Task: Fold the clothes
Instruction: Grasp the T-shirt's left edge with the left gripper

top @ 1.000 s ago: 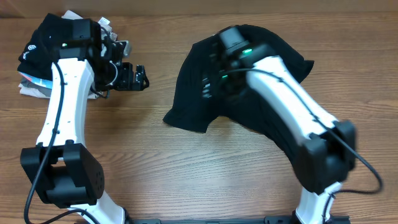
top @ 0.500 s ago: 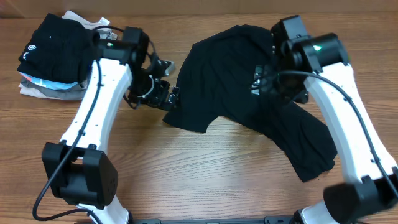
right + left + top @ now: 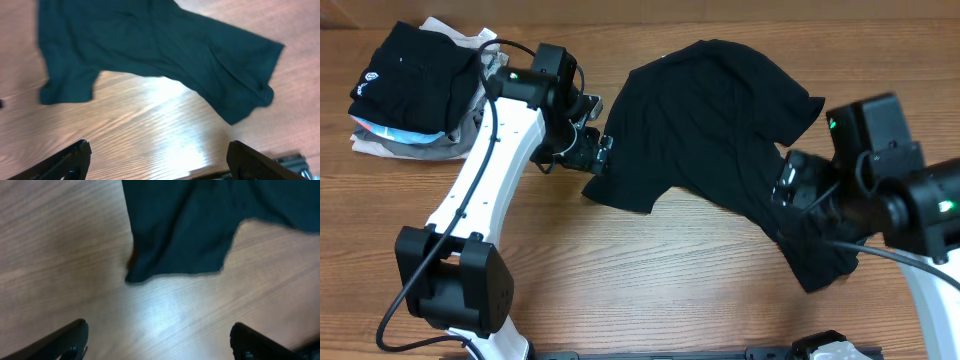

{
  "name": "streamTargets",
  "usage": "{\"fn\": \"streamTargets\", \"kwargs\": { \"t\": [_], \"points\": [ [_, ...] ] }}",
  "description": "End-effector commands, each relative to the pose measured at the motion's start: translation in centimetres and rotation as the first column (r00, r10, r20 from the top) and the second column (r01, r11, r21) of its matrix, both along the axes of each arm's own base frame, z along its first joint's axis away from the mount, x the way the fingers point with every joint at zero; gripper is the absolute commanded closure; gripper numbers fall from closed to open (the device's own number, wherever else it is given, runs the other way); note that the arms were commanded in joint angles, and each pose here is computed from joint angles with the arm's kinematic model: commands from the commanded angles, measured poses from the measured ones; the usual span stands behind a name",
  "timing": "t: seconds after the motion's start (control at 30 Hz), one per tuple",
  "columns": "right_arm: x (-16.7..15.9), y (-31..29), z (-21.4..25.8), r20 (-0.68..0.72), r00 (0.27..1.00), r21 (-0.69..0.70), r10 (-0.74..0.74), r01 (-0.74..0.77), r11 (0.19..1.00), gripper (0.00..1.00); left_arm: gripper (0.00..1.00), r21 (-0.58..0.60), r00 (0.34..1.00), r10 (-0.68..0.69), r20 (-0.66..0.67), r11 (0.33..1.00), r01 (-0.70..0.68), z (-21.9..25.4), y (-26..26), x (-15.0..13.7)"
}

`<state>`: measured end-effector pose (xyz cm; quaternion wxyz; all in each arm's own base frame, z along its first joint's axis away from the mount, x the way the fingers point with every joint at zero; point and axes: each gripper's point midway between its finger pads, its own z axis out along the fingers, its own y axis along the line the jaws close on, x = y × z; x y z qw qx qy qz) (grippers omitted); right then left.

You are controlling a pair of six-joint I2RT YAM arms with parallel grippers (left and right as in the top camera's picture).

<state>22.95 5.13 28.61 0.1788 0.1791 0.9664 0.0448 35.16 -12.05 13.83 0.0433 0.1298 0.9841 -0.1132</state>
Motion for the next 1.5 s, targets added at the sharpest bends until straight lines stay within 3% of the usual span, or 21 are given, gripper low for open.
{"fn": "streamTargets", "kwargs": {
  "t": [0.0,0.37,0.57,0.83,0.93,1.0,1.13,1.2,1.33,1.47],
  "points": [
    [0.2,-1.1,-4.7,-0.100,0.991,-0.082,-0.083,0.075,0.994,0.09,0.07,0.017,1.000,0.010,-0.022,1.000,-0.010,-2.8,-0.8,-0.6],
    [6.7,-1.8,-15.4,-0.041,0.995,-0.090,-0.095,0.091,0.992,0.13,0.08,0.057,0.999,-0.009,0.052,0.998,0.006,-7.5,-1.2,0.0],
    [6.8,-1.5,-18.2,-0.114,0.989,-0.063,-0.096,0.090,0.994,0.13,0.09,0.088,1.000,-0.007,0.024,0.996,0.005,-9.5,-0.5,-1.2],
    [6.6,-1.5,-18.2,-0.123,0.988,-0.067,-0.095,0.088,0.994,0.12,0.10,0.061,0.995,-0.006,0.100,0.998,0.000,-12.4,-0.7,-0.7],
    [6.6,-1.5,-18.2,-0.123,0.988,-0.067,-0.093,0.085,0.994,0.12,0.21,0.060,0.994,-0.005,0.107,0.998,-0.001,-13.0,-0.7,-0.8],
    [6.6,-1.5,-18.2,-0.123,0.988,-0.067,-0.093,0.085,0.994,0.18,0.32,0.058,0.994,-0.005,0.112,0.998,-0.001,-13.0,-0.7,-0.7],
    [6.6,-1.4,-18.2,-0.125,0.988,-0.057,-0.094,0.088,0.995,0.36,0.52,0.049,0.990,-0.004,0.140,0.999,-0.003,-12.8,-0.9,0.0],
    [6.6,-1.2,-18.2,-0.128,0.988,-0.047,-0.090,0.085,0.995,0.42,0.68,0.043,0.987,-0.003,0.159,0.999,-0.004,-12.7,-1.0,0.5],
    [6.1,-0.8,-18.3,-0.148,0.986,-0.025,-0.081,0.079,0.997,0.64,0.96,0.034,0.982,-0.001,0.189,0.999,-0.005,-12.4,-1.2,1.2],
    [5.3,-0.3,-18.1,-0.172,0.983,0.011,-0.070,0.073,0.997,0.82,0.96,0.023,0.979,0.034,0.200,0.999,-0.040,-10.9,-1.1,2.2]
  ]
}}
